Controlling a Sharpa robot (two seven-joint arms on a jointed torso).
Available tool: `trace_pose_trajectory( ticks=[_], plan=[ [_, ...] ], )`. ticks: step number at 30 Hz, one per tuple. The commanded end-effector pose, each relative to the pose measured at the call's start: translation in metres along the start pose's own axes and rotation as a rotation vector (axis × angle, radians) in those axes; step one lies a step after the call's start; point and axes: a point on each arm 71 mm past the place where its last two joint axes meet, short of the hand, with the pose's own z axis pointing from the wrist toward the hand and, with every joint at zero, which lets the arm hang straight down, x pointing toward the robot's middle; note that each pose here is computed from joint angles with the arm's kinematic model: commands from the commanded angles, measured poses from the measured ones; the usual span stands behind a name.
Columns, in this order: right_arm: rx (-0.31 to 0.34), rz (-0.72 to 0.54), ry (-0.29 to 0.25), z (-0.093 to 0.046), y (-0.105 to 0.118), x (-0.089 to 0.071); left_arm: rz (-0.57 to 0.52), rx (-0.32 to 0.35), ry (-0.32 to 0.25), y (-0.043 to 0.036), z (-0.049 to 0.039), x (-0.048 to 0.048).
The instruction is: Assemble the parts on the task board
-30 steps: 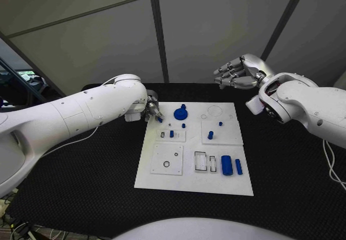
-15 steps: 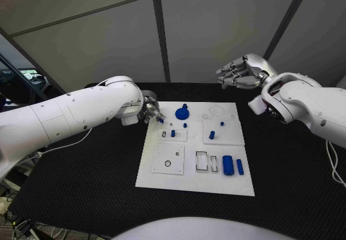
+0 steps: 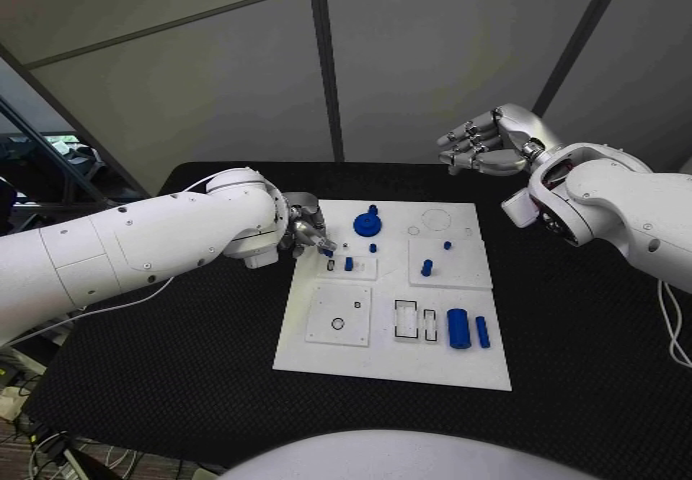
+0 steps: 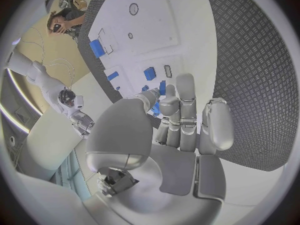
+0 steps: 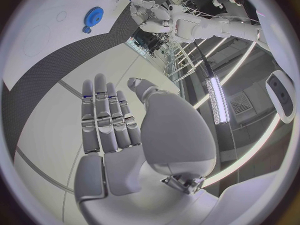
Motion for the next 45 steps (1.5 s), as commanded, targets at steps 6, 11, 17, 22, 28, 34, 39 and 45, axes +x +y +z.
trace_pose_trajectory(
  ticks=[6, 11, 17, 22, 28, 34, 39, 45],
  plan=[
    [-0.008, 0.003, 0.002, 0.000, 0.001, -0.001, 0.015, -0.006, -0.053, -0.0009, 0.0003, 0.0037],
    [-0.008, 0.003, 0.002, 0.001, 0.001, -0.001, 0.016, -0.012, -0.047, -0.0007, 0.0023, 0.0061],
    [-0.009, 0.003, 0.002, 0.001, 0.001, -0.001, 0.023, -0.015, -0.031, -0.0008, 0.0035, 0.0096],
    [-0.009, 0.003, 0.003, 0.001, 0.001, 0.000, 0.031, -0.015, -0.015, -0.0012, 0.0039, 0.0122],
    [-0.010, 0.004, 0.004, 0.001, 0.001, 0.000, 0.038, -0.020, 0.001, -0.0003, 0.0045, 0.0153],
    [-0.009, 0.004, 0.005, 0.002, 0.001, 0.000, 0.042, -0.024, 0.013, 0.0009, 0.0046, 0.0180],
    [-0.009, 0.004, 0.005, 0.001, 0.001, 0.000, 0.044, -0.028, 0.018, 0.0024, 0.0042, 0.0186],
    [-0.009, 0.004, 0.006, 0.002, 0.001, 0.000, 0.046, -0.034, 0.022, 0.0042, 0.0040, 0.0189]
  ],
)
